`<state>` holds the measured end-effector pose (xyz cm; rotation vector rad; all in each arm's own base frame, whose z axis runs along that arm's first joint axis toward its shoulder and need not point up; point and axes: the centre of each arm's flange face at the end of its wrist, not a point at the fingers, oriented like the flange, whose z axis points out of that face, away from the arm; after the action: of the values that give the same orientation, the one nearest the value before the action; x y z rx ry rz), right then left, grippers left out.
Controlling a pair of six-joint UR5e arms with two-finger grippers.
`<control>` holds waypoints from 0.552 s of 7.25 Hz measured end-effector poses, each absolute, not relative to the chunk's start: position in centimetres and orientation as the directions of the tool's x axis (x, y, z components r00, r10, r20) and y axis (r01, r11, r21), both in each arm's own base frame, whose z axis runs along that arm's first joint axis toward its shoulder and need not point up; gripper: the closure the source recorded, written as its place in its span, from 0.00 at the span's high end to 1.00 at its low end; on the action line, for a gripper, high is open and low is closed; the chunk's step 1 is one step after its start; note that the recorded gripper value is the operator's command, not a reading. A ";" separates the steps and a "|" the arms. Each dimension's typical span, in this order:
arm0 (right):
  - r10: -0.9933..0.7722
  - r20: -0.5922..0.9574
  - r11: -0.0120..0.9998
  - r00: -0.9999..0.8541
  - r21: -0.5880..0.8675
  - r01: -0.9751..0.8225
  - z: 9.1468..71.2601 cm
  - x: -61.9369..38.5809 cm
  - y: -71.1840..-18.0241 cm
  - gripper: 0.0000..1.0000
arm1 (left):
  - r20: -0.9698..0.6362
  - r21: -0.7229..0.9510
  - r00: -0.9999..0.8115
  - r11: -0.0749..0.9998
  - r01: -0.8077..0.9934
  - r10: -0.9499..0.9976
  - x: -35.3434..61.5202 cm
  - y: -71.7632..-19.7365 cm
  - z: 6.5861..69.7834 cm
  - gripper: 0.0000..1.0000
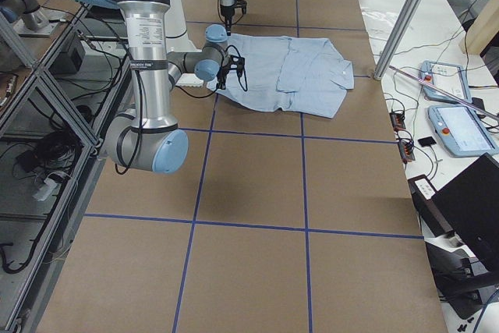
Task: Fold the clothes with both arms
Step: 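Grasp the hem corners nearest the robot with both grippers, then lift the hem with both grippers and fold it toward the collar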
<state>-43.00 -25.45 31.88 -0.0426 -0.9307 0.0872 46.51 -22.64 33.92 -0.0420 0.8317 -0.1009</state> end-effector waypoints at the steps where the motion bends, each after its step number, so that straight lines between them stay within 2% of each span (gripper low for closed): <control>1: 0.111 0.801 0.994 0.588 -0.093 -0.061 31.9 -42.1 -26.7 0.00 | -0.740 -0.075 0.666 0.996 0.055 -0.092 45.8 -22.8 33.8 0.00; 4: 0.136 0.806 0.991 0.577 -0.117 -0.070 31.8 -40.5 -28.5 0.00 | -0.745 -0.031 0.666 0.999 0.031 -0.044 44.7 -24.2 33.8 0.00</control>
<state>-40.52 -28.53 31.77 -0.0750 -0.9489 0.1205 44.73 -24.16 33.83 -0.0166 0.8413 -0.0423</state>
